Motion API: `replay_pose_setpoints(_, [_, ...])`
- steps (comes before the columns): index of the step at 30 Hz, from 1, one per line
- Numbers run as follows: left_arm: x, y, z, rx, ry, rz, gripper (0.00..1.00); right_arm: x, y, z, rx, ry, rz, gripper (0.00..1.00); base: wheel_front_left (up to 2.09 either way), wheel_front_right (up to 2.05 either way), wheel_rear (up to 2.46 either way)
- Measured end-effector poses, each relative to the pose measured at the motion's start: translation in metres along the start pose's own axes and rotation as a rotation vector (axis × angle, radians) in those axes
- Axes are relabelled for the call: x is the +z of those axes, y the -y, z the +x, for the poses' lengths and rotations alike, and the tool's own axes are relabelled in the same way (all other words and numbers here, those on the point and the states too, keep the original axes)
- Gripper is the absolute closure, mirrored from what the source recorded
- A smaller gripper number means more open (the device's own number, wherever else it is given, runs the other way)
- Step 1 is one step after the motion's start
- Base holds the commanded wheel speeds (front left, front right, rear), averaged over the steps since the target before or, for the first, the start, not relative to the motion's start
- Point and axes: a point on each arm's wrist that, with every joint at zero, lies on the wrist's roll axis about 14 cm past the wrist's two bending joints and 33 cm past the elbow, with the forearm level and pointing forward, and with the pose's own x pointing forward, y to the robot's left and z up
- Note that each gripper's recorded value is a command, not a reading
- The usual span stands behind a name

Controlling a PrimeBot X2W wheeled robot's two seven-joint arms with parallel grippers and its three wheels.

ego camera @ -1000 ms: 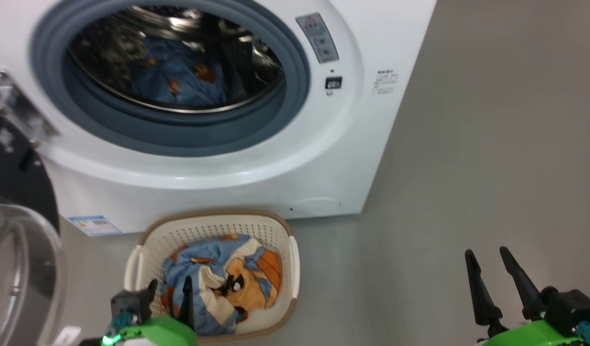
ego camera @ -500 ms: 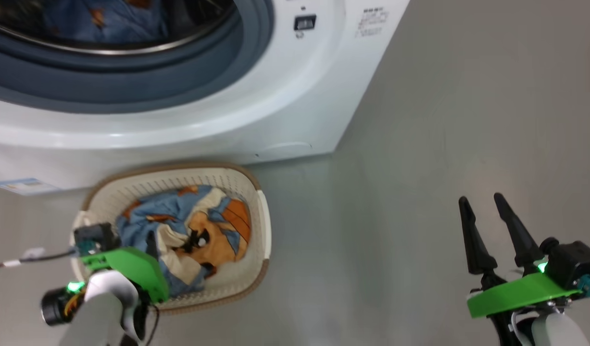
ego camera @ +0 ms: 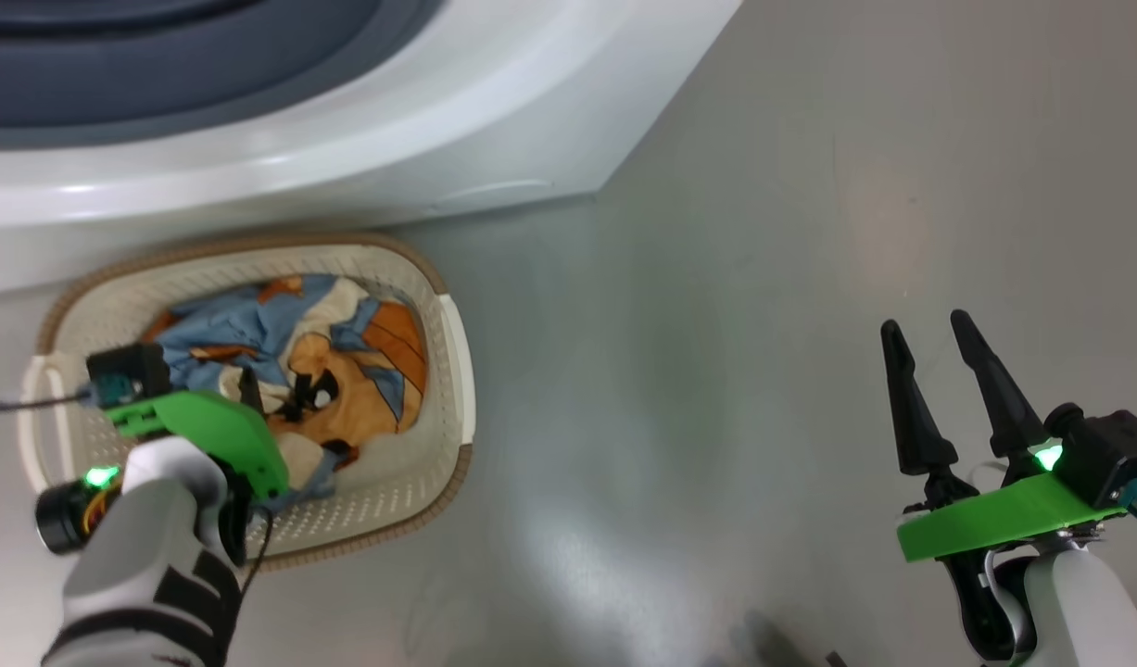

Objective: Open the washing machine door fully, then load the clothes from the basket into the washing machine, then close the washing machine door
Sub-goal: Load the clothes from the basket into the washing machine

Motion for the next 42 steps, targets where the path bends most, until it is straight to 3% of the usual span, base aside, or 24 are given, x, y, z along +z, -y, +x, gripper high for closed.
replay_pose_setpoints(13, [-0.01,0.0,0.051,0.002,-0.051,-0.033,0.0,-0.029,0.009,0.027,-0.004,-0.062,-0.027,0.0,0.0,0.0,0.0])
replay_pose_setpoints(42, [-0.052,-0.004,0.127,0.013,-0.149,-0.026,0.0,-0.098,0.028,0.046,-0.039,-0.204,-0.04,0.0,0.0,0.0,0.0])
